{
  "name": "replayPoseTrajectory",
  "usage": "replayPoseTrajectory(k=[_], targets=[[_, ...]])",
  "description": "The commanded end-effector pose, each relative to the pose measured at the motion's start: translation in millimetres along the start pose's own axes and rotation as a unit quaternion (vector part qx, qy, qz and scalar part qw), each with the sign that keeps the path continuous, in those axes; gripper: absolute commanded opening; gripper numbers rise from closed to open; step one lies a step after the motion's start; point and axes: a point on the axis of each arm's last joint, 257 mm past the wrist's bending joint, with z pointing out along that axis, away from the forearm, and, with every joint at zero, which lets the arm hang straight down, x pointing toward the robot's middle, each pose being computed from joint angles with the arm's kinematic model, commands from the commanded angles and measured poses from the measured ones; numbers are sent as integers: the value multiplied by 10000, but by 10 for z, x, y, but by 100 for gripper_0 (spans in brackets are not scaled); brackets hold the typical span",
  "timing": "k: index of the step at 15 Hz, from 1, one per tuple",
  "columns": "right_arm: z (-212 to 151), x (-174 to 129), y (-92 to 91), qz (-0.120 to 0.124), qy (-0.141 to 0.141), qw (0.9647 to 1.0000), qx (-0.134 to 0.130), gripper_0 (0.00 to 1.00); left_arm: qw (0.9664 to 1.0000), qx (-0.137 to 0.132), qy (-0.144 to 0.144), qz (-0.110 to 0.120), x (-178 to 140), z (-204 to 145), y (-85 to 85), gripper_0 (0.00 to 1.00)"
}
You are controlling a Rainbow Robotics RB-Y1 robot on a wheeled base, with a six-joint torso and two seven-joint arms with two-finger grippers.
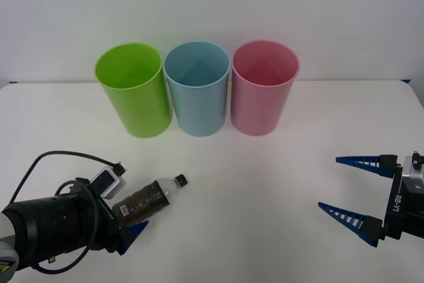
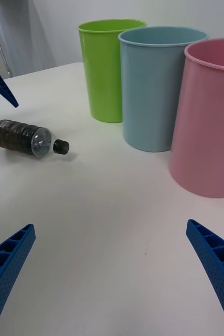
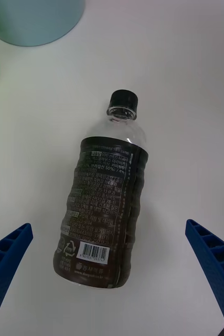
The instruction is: Put cans in the blue bin and PET bottles in the pink bin and trash in the green bin.
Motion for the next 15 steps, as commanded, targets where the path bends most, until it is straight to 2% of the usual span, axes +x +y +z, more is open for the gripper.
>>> replayPoseTrajectory(k=[1, 4, 6, 9, 15], targets=[[0, 0, 0, 0, 0, 10000, 0, 100, 10000, -46, 0, -55, -1, 147, 24, 100], [0, 0, 0, 0, 0, 10000, 0, 100, 9997, -216, -48, -95, -44, 289, 64, 100], [0, 0, 0, 0, 0, 10000, 0, 100, 9997, -231, -70, -87, -91, 375, 51, 100], [0, 0, 0, 0, 0, 10000, 0, 100, 9995, -289, 38, -128, -48, 572, 78, 100], [0, 0, 0, 0, 0, 10000, 0, 100, 9996, -211, 180, -75, -4, 818, 36, 100]])
